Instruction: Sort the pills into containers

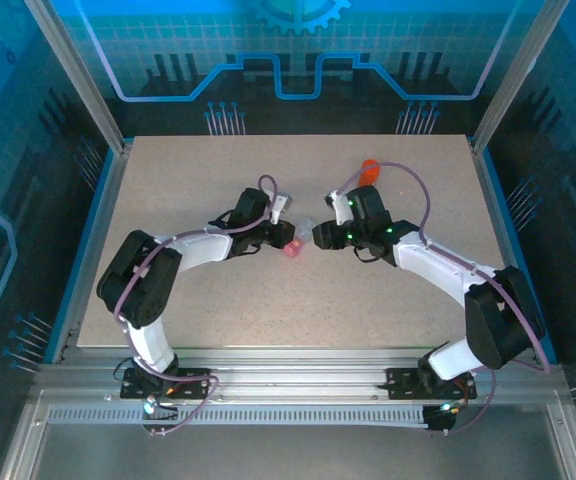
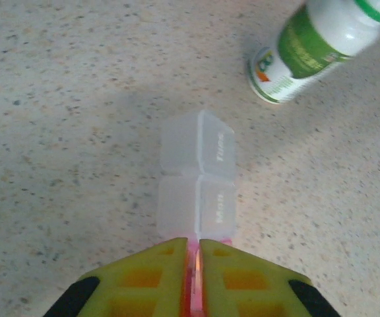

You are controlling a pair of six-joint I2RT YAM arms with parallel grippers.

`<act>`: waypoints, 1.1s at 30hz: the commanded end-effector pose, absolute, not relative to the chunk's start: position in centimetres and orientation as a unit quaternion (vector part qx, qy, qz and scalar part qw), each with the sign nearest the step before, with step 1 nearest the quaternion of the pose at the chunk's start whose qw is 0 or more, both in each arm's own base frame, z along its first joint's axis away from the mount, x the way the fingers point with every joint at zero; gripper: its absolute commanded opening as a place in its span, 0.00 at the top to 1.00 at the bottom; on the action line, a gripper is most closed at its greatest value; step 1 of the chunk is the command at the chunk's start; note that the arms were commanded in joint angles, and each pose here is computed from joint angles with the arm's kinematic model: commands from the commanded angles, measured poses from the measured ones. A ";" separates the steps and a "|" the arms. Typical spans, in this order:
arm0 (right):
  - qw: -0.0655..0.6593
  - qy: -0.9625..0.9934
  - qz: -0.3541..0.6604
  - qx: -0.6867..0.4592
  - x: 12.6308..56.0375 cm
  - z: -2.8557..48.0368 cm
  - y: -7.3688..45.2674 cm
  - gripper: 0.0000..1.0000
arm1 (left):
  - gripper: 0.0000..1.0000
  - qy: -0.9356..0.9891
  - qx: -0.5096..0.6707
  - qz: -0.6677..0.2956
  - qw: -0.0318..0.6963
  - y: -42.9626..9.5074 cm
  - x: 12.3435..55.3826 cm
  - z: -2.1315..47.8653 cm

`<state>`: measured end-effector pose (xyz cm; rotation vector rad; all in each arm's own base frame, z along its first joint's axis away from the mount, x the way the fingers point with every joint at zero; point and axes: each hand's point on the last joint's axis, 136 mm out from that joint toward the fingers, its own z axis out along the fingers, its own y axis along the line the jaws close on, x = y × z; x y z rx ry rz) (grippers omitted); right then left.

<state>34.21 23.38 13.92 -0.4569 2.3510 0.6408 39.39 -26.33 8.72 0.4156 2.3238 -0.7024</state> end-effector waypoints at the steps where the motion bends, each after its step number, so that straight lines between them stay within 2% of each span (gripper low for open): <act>1: 0.323 0.895 0.257 -0.170 34.0 13.9 23.6 0.53 | 0.84 0.904 0.157 -0.233 0.323 -24.7 38.6 7.6; 9: 0.311 0.901 0.250 -0.170 33.4 12.5 23.4 0.53 | 0.81 0.903 0.142 -0.265 0.308 -25.1 36.7 6.9; 17: 0.308 0.907 0.232 -0.169 33.3 11.4 22.7 0.53 | 0.72 0.899 0.066 -0.273 0.335 -23.6 36.4 11.4; 19: 0.303 0.912 0.221 -0.165 33.5 10.7 22.4 0.53 | 0.70 0.909 0.033 -0.260 0.326 -22.3 36.5 10.9; 24: 0.303 0.916 0.209 -0.159 35.0 8.9 22.6 0.53 | 0.72 0.925 -0.025 -0.263 0.274 -20.2 38.0 7.6; 33: 0.313 0.922 0.181 -0.137 37.3 7.5 22.5 0.53 | 0.74 0.924 -0.036 -0.287 0.250 -21.0 39.7 5.2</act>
